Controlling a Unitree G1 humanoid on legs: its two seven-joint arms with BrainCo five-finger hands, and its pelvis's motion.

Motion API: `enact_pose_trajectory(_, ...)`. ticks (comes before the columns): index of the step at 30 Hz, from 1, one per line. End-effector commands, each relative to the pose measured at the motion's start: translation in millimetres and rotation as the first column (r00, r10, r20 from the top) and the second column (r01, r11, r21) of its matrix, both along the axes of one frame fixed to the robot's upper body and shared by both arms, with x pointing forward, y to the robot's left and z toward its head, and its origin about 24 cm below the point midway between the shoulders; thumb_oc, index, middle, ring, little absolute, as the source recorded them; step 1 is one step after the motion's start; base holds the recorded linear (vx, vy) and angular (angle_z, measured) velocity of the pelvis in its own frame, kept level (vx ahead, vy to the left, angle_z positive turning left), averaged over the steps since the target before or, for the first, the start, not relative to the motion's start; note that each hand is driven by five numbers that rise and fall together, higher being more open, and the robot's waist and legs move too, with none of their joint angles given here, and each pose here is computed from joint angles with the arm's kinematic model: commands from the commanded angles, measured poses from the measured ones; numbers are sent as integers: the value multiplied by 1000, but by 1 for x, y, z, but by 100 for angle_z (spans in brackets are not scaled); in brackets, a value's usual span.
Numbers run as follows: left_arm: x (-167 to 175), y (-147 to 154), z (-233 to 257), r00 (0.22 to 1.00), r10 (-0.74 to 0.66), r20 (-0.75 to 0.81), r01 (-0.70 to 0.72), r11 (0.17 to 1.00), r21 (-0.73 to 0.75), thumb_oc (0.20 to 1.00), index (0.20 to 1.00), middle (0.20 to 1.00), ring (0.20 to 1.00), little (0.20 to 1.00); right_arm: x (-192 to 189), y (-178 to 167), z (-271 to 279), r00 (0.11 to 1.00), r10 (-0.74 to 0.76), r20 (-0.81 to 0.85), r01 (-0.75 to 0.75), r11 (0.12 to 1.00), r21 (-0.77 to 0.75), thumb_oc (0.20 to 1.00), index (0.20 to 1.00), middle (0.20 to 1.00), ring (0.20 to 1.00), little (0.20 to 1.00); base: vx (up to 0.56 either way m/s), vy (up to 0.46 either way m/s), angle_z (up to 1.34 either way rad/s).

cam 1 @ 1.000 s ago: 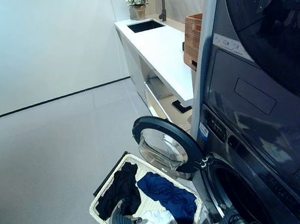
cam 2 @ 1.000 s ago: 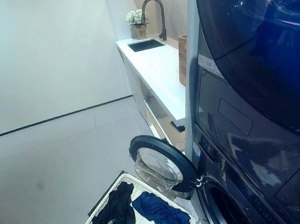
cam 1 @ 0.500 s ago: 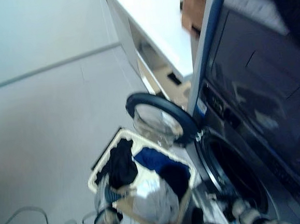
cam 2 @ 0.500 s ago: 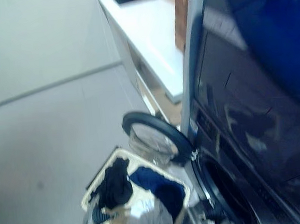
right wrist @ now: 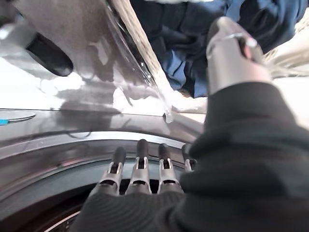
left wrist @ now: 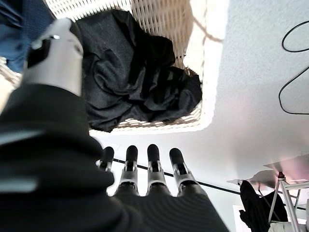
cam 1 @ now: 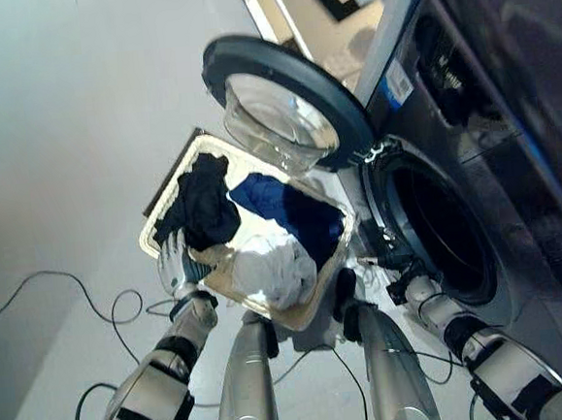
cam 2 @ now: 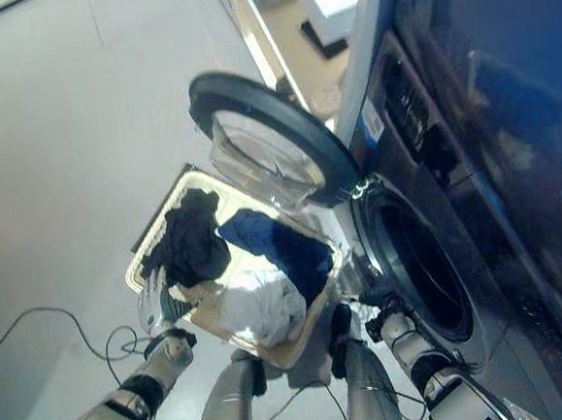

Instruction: Put the clothes into the washing machine.

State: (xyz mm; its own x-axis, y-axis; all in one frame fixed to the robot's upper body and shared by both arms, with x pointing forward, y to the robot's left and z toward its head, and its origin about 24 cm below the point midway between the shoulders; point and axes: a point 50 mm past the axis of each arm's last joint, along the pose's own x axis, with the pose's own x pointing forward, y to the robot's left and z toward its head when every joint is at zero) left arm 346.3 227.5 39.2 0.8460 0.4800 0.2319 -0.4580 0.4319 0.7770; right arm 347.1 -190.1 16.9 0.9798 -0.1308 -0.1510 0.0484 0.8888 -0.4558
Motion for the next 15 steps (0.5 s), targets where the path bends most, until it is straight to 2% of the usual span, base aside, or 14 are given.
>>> enact_pose_trajectory(1,4,18,17,994,97,45,-98,995,20,1000,1000,1000,1000,1000,5,6,16,996,3,94,-9,998,60,1000,1000,1000,1000,1000,-79,-1,9)
enact_pose_trajectory(9,27,27,68,989,103,108,-120,978,172,1000,1000,1000,1000,1000,21,2,49,980,-28,196,7,994,110,1000,1000,1000,1000,1000,-68,2,2)
enact_pose_trajectory(11,33,32,90,985,100,139,-135,953,271,1000,1000,1000,1000,1000,25,0,59,974,-27,225,-3,991,131,1000,1000,1000,1000,1000,-43,45,-2)
enact_pose_trajectory(15,36,41,108,979,126,160,-172,931,320,1000,1000,1000,1000,1000,28,-6,69,964,-44,261,3,988,157,1000,1000,1000,1000,1000,-24,58,-2)
